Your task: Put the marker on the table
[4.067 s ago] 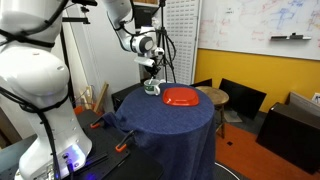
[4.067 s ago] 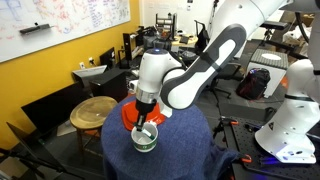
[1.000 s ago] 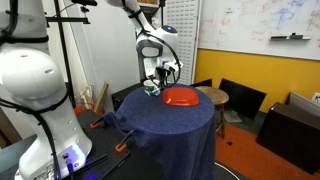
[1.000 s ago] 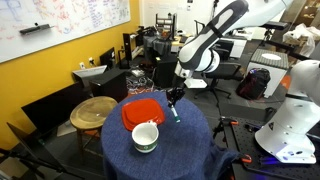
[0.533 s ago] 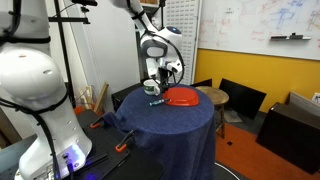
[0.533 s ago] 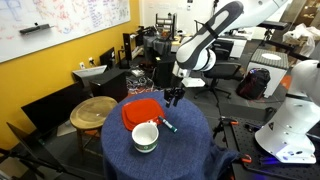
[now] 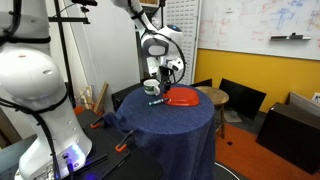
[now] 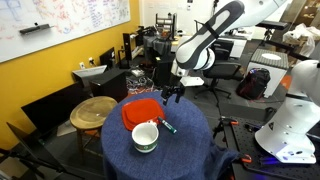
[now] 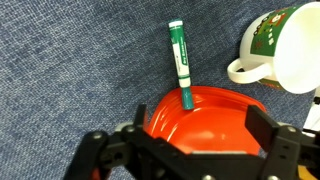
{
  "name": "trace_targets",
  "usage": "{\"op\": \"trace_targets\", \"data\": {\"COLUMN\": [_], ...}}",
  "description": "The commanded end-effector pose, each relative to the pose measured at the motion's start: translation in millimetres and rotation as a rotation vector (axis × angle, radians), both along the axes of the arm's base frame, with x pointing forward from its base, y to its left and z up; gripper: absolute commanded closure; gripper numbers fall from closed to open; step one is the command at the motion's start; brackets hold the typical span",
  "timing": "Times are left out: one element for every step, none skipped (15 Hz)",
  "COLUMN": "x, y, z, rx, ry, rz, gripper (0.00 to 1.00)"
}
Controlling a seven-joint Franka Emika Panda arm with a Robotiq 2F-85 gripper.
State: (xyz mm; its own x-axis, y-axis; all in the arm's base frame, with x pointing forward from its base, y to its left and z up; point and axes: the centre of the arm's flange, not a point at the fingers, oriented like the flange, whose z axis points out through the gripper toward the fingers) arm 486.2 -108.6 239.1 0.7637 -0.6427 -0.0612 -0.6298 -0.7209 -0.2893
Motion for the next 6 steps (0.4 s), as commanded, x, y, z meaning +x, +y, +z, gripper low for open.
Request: {"op": "trace_targets", "data": {"x": [1.0, 1.9, 2.5, 2.8, 3.0, 3.1], "y": [1.3, 2.5, 3.4, 3.7, 3.6, 3.6], "z": [0.6, 1.3, 1.6, 1.9, 2.0, 2.1], "rx": [-0.003, -0.004, -0.004, -0.004, -0.004, -0.004], "ry": [0.001, 0.000, -0.001, -0.001, -0.002, -0.002], "rz": [0.002, 0.005, 0.007, 0.008, 0.008, 0.008], "gripper": [0.00, 0.00, 0.00, 0.00, 0.00, 0.00]}}
